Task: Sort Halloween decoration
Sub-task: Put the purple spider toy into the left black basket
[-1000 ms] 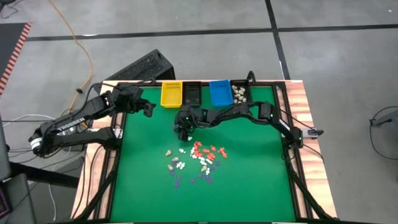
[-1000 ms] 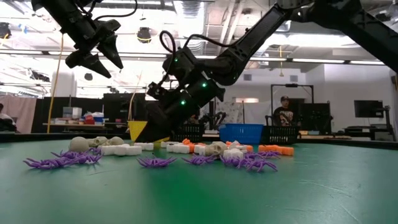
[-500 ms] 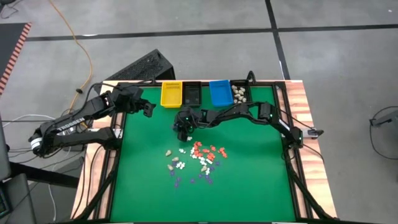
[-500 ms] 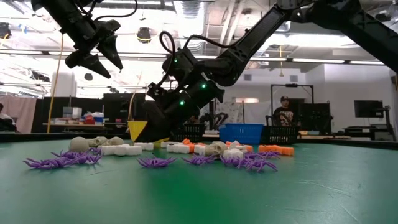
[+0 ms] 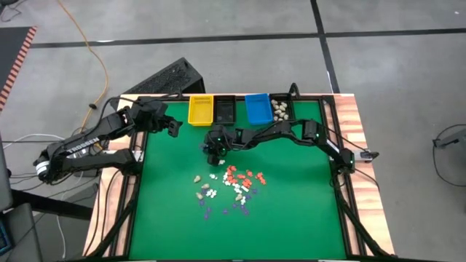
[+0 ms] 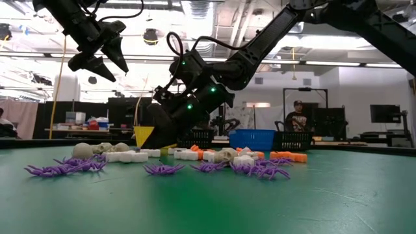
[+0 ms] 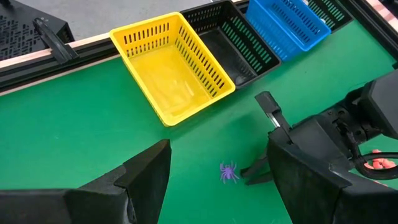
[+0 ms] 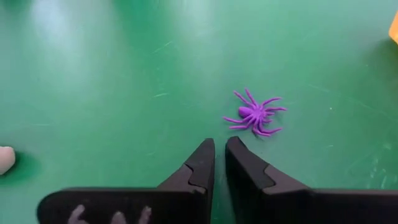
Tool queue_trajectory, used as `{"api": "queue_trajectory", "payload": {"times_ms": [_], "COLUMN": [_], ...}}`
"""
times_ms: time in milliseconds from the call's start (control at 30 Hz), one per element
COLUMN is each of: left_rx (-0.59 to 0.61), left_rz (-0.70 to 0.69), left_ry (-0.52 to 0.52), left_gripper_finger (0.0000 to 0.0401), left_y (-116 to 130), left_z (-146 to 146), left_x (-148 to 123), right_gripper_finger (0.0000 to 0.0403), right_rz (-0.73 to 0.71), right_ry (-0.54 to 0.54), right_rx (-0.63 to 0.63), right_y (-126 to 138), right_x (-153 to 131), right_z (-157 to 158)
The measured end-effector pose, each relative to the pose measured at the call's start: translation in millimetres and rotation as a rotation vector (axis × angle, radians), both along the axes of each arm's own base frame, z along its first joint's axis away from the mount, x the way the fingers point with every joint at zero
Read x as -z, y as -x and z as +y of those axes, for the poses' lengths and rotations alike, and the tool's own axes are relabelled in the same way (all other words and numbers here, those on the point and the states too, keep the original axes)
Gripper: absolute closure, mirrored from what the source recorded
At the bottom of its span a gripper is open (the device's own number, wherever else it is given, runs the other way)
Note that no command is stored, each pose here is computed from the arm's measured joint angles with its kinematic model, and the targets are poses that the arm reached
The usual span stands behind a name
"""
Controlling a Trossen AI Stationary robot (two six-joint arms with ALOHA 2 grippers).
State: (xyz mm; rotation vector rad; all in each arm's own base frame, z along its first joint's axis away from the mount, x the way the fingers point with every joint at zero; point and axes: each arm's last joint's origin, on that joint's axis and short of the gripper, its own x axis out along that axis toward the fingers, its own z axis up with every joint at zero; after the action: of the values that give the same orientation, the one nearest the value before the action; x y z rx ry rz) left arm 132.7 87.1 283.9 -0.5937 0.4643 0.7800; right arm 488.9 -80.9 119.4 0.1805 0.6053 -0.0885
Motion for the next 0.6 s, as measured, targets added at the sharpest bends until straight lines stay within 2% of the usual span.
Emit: {"api": "queue_trajectory", "payload": {"times_ms": [167, 400, 500, 600], "left_rx": [0.000, 0.011, 0.009, 0.009], "left_rz": [0.000, 0.012, 0.013, 0.013], "left_ry": [0.000, -0.013, -0.015, -0.016], "left_gripper_finger": [0.0145, 0.0145, 0.0145, 0.0145], "left_y": [0.0, 0.0, 0.0, 0.0], "left_z": [0.0, 0.0, 0.2, 0.2], "left_x": [0.0, 0.2, 0.1, 0.1], "right_gripper_finger": [0.0343, 0.0336, 0.0306, 0.0255], "right_rz": [-0.039, -0.183, -0.168, -0.172], "right_ry": [-0.014, 0.100, 0.095, 0.101], "right_rx": [-0.027, -0.063, -0.050, -0.033], "right_y": [-1.3, -14.0, -13.2, -12.7], "right_x": [-13.3, -64.3, -65.4, -65.8], "right_z": [0.4, -7.7, -17.2, -21.6]}}
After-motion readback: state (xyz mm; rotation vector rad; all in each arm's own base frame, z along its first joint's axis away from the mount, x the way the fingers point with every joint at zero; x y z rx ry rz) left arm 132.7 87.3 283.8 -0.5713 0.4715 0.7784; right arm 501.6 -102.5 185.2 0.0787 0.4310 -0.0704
